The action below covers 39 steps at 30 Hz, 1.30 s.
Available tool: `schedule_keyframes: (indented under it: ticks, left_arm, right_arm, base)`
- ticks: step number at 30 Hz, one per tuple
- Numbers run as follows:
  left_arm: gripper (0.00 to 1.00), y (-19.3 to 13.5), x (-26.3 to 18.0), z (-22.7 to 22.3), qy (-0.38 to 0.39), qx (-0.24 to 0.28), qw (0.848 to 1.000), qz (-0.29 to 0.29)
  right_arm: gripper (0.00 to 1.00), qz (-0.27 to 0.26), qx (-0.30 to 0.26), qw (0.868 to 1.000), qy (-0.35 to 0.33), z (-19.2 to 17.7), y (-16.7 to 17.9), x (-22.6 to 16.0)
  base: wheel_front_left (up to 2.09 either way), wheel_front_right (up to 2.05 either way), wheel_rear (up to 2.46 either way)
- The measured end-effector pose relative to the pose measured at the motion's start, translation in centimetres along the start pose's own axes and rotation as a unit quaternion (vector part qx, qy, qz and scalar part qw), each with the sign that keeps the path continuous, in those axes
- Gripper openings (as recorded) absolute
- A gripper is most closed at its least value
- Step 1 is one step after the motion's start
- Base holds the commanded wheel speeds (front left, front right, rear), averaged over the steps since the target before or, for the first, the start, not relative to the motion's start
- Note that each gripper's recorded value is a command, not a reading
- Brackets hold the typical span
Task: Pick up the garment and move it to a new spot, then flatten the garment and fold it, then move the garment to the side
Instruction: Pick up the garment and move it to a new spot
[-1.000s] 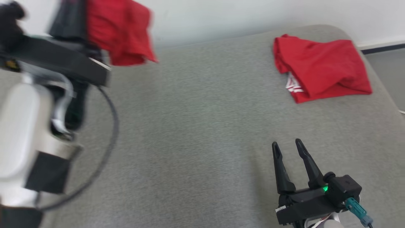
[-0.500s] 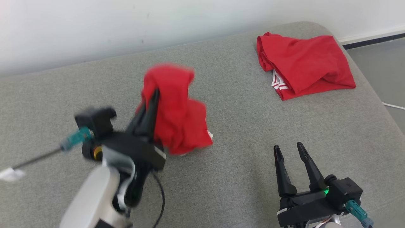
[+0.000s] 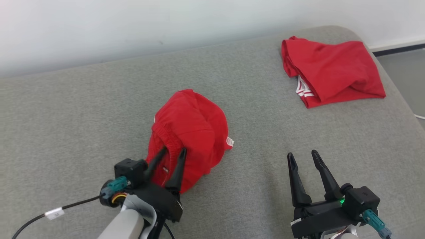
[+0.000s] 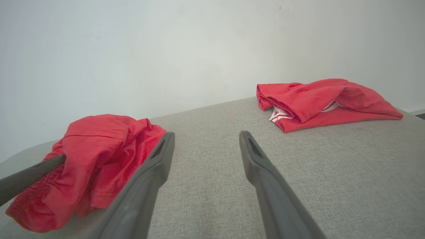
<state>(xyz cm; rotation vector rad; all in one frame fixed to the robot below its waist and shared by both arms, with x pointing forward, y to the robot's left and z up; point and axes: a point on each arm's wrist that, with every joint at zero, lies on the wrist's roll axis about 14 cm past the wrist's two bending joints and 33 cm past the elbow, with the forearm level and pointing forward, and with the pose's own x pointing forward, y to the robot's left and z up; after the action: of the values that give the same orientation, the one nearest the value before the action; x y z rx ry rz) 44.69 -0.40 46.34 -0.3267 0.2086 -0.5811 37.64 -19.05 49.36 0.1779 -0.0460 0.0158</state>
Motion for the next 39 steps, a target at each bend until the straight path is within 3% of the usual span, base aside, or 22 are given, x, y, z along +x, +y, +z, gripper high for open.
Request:
schedule_keyframes:
  ticks: [9, 13, 16, 23, 30, 39]
  left_arm:
    - [1.0, 3.8, -3.0, 5.3, -0.085, 0.037, 0.993, 0.067]
    - [1.0, 6.2, -5.9, 8.2, -0.131, 0.061, 0.982, 0.118]
    - [1.0, 7.6, -8.7, 9.7, -0.15, 0.116, 0.97, 0.151]
    - [1.0, 9.4, -14.8, 8.8, -0.148, 0.164, 0.951, 0.217]
    - [1.0, 10.5, -19.9, 7.4, -0.151, 0.146, 0.937, 0.278]
    - [1.0, 9.4, -21.5, 6.0, -0.151, 0.139, 0.936, 0.286]
  right_arm:
    - [1.0, 0.022, 0.002, 1.0, -0.009, 0.5, 1.5, 0.1]
    - [1.0, 0.038, -0.001, 0.999, -0.022, 1.3, 2.5, 0.3]
    - [1.0, 0.048, -0.001, 0.998, -0.033, 2.1, 3.1, 0.4]
    - [1.0, 0.06, 0.0, 0.997, -0.04, 2.5, 4.0, -0.1]
    - [1.0, 0.065, 0.002, 0.997, -0.043, 2.7, 4.3, -0.4]
    - [1.0, 0.071, 0.01, 0.997, -0.034, 2.0, 4.8, -0.9]
  base:
    - [0.0, 0.0, 0.0]
    - [0.0, 0.0, 0.0]
    - [0.0, 0.0, 0.0]
    - [0.0, 0.0, 0.0]
    - [0.0, 0.0, 0.0]
    - [0.0, 0.0, 0.0]
